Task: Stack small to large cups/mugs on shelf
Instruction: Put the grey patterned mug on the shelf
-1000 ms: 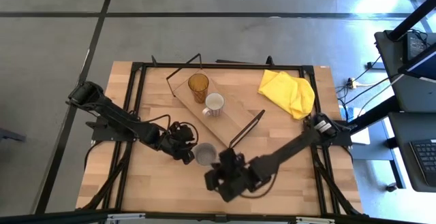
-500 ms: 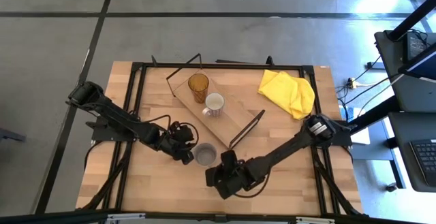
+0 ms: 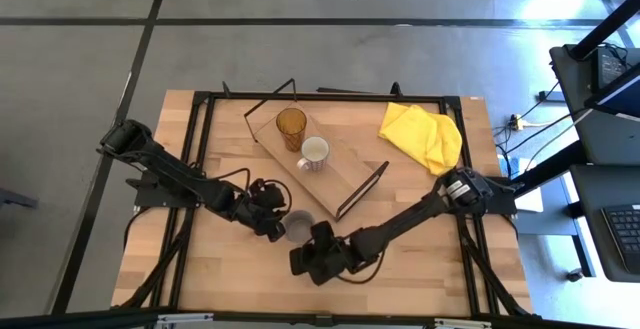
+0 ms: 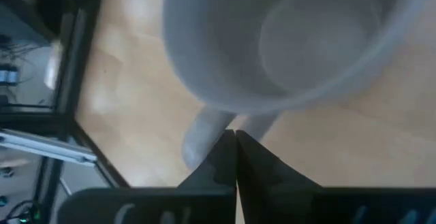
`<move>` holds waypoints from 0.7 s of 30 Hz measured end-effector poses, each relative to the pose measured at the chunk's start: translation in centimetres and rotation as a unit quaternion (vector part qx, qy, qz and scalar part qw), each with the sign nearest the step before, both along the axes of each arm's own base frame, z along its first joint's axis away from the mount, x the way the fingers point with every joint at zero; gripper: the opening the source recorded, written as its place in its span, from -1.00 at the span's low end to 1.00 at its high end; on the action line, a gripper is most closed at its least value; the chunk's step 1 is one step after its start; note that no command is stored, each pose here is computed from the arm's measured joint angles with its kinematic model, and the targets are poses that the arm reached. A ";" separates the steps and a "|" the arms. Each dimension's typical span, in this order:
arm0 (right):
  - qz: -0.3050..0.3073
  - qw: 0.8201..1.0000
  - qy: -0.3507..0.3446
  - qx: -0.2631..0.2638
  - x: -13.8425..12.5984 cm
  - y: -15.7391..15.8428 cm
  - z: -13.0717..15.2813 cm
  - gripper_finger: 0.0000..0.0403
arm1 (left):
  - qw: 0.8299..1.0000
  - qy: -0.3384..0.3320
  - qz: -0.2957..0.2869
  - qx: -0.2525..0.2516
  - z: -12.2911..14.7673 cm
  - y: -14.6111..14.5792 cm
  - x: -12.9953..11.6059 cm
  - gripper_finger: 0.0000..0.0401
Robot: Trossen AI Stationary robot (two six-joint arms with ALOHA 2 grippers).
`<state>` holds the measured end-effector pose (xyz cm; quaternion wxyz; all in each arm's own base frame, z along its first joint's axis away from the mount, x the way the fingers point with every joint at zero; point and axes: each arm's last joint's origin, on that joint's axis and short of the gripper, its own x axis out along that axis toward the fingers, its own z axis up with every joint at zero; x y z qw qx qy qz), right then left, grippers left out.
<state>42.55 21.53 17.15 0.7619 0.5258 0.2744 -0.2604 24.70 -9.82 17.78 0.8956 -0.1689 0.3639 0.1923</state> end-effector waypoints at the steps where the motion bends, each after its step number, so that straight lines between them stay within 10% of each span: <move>1: 0.000 1.000 -0.006 0.000 0.3 -0.3 0.1 -1.00 | 1.000 -0.003 0.000 -0.001 0.0 0.0 0.0 -0.46; 21: 0.007 0.997 -0.078 0.013 2.9 -1.9 -0.5 -1.00 | 0.999 -0.039 -0.019 0.002 0.6 -0.1 0.7 -0.46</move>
